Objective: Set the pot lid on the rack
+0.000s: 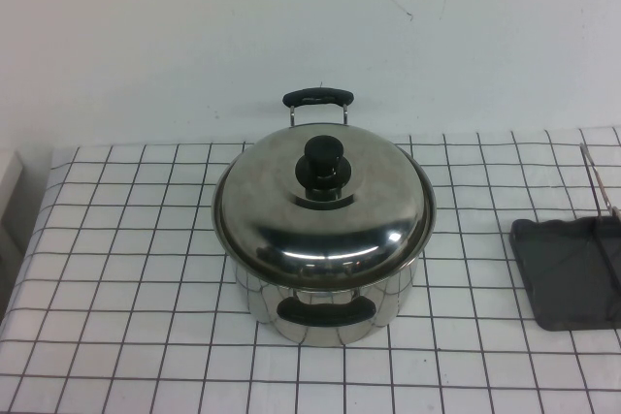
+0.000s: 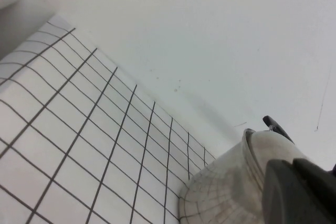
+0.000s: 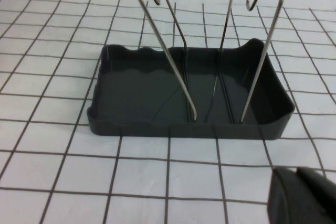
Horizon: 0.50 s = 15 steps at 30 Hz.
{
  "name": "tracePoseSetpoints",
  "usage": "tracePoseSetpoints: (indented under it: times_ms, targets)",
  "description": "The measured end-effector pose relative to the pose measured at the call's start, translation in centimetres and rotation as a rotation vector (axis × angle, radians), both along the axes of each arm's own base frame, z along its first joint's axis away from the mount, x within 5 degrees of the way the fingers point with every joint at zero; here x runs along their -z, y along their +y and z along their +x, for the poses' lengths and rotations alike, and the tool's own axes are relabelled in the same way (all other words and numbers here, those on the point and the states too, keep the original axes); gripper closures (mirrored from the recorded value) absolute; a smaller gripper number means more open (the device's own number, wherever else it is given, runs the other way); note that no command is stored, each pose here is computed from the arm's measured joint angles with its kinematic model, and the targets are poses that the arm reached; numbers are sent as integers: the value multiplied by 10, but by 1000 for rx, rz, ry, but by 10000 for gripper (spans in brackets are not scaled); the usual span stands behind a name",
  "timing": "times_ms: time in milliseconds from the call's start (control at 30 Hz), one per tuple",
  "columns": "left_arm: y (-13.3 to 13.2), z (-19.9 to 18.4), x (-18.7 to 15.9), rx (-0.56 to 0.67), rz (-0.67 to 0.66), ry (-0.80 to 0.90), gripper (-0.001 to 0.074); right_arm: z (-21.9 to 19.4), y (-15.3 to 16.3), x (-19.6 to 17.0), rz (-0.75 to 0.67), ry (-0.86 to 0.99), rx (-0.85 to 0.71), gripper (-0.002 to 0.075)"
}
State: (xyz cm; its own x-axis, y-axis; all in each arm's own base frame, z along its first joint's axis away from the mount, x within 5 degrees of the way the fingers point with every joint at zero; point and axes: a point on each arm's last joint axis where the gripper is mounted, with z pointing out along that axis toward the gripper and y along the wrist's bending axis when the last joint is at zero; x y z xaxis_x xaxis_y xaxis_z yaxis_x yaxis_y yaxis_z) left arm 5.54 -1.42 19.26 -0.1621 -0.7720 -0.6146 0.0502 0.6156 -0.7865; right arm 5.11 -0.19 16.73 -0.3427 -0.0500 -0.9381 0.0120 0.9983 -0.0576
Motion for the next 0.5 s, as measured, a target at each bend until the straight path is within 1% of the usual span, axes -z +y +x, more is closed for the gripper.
tracePoseSetpoints:
  times_ms: [133,200,267,300,367,500]
  targets:
    - [4,1,-3,-40,-4,-36,737,0,0,0,0,0,0,729]
    - [5,1,-4,-49,28,-49,737,0,0,0,0,0,0,729]
    - [2,0,-9,-17,121,-56,737,0,0,0,0,0,0,729]
    - [-1,-2,-17,14,182,-69,737,0,0,0,0,0,0,729]
    - [-5,-5,-36,76,294,-84,737,0,0,0,0,0,0,729]
    - [-13,-4,-88,176,516,-128,737,0,0,0,0,0,0,729]
